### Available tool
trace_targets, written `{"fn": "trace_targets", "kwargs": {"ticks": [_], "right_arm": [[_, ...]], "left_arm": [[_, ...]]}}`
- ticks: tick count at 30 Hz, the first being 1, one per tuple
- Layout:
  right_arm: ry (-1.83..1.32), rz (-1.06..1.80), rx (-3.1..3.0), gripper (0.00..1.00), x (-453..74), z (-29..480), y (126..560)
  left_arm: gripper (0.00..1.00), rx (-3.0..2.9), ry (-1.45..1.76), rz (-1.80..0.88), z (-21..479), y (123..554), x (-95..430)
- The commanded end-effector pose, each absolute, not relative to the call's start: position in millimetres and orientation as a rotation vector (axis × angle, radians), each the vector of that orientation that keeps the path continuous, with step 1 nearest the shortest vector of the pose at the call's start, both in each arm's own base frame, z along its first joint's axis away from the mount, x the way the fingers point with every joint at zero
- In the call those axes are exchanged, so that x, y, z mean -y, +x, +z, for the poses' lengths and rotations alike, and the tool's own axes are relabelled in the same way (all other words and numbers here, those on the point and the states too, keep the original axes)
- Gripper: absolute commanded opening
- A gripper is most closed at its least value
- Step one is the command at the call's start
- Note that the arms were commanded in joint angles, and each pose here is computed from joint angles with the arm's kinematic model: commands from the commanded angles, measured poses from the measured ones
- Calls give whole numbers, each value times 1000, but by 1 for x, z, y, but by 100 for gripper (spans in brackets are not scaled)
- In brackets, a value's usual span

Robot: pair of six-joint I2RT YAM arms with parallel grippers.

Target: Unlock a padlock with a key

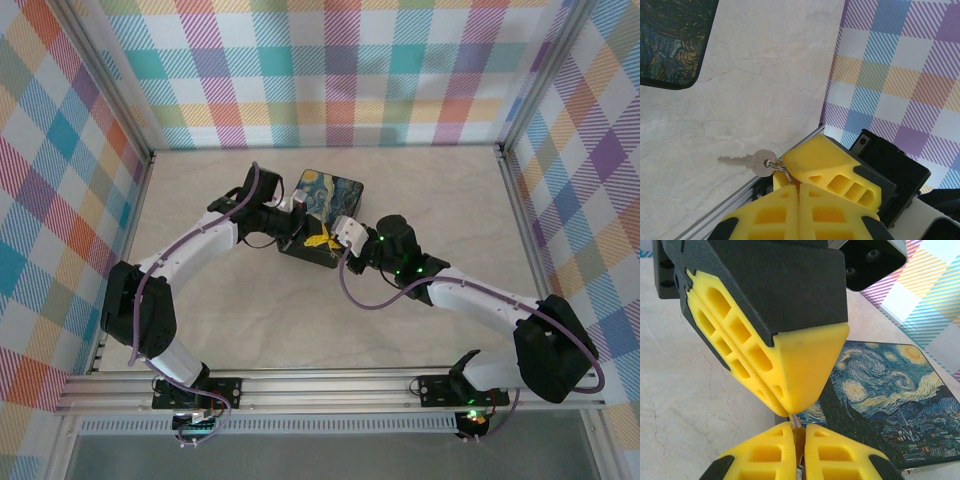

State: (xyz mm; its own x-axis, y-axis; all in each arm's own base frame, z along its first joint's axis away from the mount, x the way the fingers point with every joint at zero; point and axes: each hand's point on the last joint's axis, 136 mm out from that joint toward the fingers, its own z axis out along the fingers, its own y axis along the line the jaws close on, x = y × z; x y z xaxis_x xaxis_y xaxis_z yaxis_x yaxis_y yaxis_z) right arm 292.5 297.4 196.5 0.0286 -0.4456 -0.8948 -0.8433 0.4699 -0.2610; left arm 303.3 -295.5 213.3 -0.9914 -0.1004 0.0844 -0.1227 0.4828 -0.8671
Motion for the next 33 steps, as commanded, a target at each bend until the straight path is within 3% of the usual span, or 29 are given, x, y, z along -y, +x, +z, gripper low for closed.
{"fn": "trace_targets", "kwargs": {"ticks": [1,4,7,11,23,33], "right_arm": [[-1129,428,-1585,0,-296,207,294],[-1139,438,-1603,0,-295,207,292],[-1170,475,-1634,0,-296,204,285],[-1202,653,-1732,0,-296,199,270],[-1122,1389,-1914,0,-289,221,250],[-1140,1581,-1867,0,-295,235,241]], "left_arm": [[0,2647,176,1636,230,303,298],[0,2655,180,1631,230,304,297],[20,2695,170,1604,228,306,293],[28,2822,65,1542,228,308,282],[27,2958,-511,1778,259,301,283],[27,2889,-625,1798,249,293,292]]}}
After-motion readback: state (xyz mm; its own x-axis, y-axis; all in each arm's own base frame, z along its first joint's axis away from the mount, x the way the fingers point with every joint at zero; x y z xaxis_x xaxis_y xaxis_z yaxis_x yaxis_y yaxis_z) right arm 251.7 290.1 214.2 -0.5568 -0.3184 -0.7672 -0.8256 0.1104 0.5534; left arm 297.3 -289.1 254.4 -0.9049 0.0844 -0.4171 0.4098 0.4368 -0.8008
